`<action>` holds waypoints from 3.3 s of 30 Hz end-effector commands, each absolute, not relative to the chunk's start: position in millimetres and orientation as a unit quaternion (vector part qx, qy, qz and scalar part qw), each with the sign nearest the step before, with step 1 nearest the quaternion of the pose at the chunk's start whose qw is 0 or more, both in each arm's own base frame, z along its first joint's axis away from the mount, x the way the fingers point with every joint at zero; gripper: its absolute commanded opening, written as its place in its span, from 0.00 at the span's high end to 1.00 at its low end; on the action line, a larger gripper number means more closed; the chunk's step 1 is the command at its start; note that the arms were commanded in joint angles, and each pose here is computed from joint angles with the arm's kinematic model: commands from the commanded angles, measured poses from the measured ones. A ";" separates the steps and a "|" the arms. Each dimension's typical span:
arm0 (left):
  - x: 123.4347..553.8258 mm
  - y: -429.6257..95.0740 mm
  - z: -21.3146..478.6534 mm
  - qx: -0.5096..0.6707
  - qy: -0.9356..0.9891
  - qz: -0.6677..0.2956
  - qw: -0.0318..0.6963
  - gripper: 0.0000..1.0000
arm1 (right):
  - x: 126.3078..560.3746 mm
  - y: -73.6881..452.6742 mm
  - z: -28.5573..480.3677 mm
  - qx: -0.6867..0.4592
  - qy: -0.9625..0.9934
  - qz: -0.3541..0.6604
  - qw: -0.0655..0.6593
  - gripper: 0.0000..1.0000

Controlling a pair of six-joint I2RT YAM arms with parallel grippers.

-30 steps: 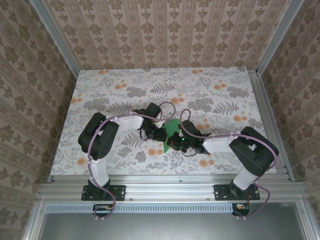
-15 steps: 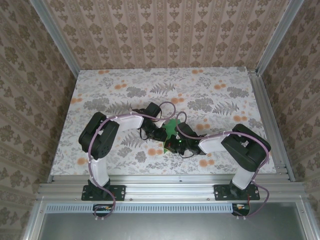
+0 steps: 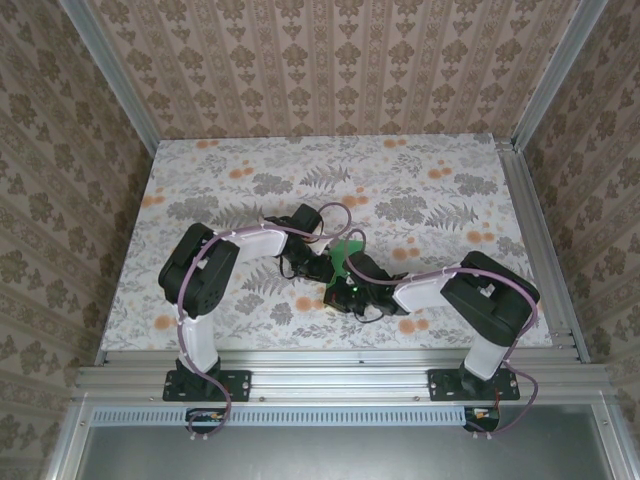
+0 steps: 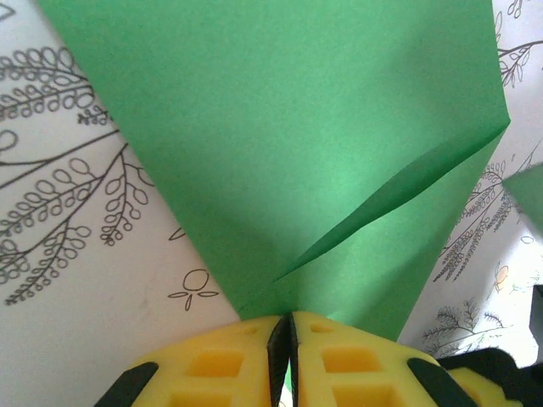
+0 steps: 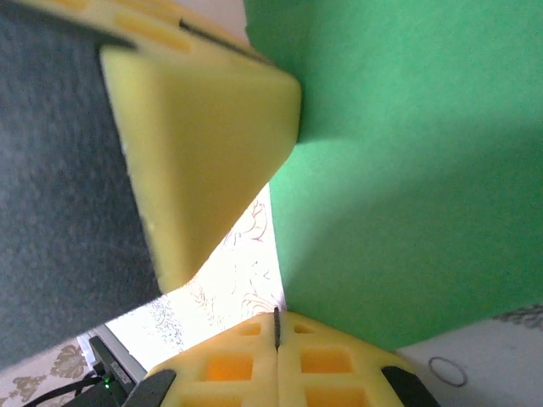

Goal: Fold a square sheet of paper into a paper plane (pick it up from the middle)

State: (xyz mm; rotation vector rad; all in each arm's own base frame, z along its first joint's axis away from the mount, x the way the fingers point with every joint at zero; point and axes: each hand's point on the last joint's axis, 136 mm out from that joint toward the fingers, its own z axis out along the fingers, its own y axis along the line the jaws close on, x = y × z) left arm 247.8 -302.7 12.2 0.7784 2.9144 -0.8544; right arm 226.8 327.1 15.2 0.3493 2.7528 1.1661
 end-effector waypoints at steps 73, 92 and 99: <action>226.0 -280.1 -9.0 0.248 0.942 -0.225 -0.021 0.85 | 303.1 253.9 43.8 0.186 0.894 0.400 0.086 0.92; 226.6 -282.7 -6.9 0.233 0.935 -0.265 -0.015 0.86 | 311.0 275.3 42.3 0.172 0.891 0.413 0.076 0.97; 228.0 -280.1 -5.6 0.225 0.932 -0.285 -0.013 0.86 | 318.4 284.2 41.0 0.171 0.889 0.419 0.075 0.98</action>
